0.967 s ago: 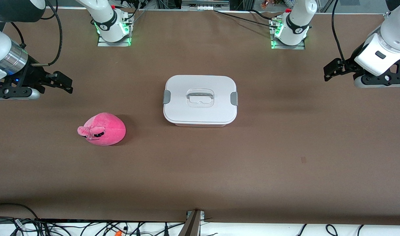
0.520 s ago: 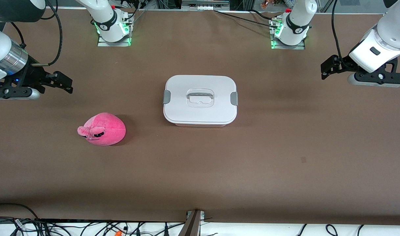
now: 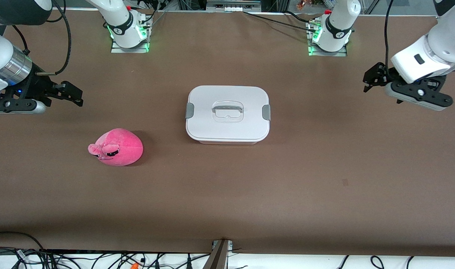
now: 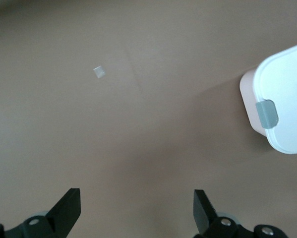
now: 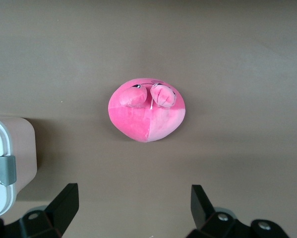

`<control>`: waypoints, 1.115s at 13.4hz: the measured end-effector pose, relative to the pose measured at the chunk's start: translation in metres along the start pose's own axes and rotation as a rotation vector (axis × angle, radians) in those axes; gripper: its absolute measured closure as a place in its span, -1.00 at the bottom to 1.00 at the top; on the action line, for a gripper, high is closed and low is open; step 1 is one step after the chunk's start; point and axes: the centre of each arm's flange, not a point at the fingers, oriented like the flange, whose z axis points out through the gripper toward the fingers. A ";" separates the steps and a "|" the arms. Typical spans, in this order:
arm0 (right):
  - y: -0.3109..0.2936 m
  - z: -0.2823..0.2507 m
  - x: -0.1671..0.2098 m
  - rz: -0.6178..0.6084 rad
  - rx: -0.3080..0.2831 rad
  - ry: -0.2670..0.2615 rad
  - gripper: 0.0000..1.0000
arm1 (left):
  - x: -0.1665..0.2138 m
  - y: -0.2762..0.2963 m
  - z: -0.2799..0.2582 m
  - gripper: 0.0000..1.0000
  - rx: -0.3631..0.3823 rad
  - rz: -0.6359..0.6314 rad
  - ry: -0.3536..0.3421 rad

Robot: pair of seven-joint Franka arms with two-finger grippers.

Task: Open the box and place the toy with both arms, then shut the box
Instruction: 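Reach the left gripper to the lid handle while the right gripper reaches the toy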

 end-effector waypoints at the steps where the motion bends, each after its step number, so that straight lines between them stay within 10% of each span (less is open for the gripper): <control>1: 0.000 0.000 0.000 0.000 0.000 0.000 -1.00 | 0.002 0.007 0.000 -1.00 -0.001 0.049 -0.001; 10: -0.010 0.001 0.000 -0.015 0.009 -0.003 -1.00 | 0.040 0.102 0.049 -1.00 -0.054 0.422 -0.077; 15: -0.015 0.051 0.020 -0.013 0.010 -0.071 -1.00 | 0.082 0.194 0.133 -1.00 -0.241 0.723 -0.077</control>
